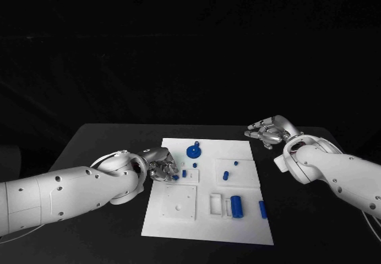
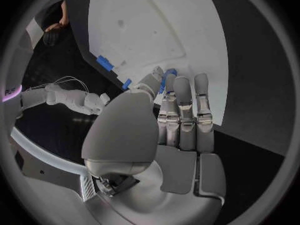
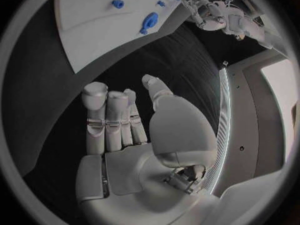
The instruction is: Assemble the parts on the task board
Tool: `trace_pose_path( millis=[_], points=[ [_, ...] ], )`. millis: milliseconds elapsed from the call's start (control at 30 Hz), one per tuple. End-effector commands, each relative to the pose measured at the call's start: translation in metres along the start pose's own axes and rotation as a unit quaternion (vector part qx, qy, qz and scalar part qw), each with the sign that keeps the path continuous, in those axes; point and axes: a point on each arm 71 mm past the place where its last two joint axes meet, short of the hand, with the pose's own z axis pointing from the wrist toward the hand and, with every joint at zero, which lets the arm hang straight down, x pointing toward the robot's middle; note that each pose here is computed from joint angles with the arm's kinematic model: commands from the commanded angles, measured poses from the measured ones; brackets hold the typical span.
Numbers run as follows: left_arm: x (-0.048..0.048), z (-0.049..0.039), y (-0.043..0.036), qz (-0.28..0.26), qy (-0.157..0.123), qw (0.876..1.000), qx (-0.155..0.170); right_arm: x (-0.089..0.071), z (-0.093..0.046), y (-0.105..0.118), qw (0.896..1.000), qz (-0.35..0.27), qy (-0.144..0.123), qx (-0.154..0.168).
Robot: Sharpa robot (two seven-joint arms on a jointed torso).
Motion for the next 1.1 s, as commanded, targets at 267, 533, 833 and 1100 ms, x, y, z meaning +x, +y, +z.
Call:
trace_pose_path(
  millis=[267, 533, 833, 1100],
  points=[
    [0.0041, 0.001, 0.0011, 0.006, 0.01, 1.0, 0.004, 0.0023, -0.0004, 0.0023, 1.0, -0.002, 0.008, -0.008],
    [0.0046, 0.0016, 0.0026, 0.007, 0.013, 1.0, 0.001, 0.0027, -0.0005, 0.0024, 1.0, -0.002, 0.009, -0.009],
    [0.0041, 0.0027, 0.0043, 0.007, 0.007, 1.0, -0.003, 0.0034, -0.0007, 0.0032, 1.0, -0.002, 0.01, -0.01],
    [0.0045, 0.0036, 0.0061, 0.008, 0.01, 1.0, -0.011, 0.0038, -0.0009, 0.0038, 1.0, -0.003, 0.011, -0.011]
  ],
)
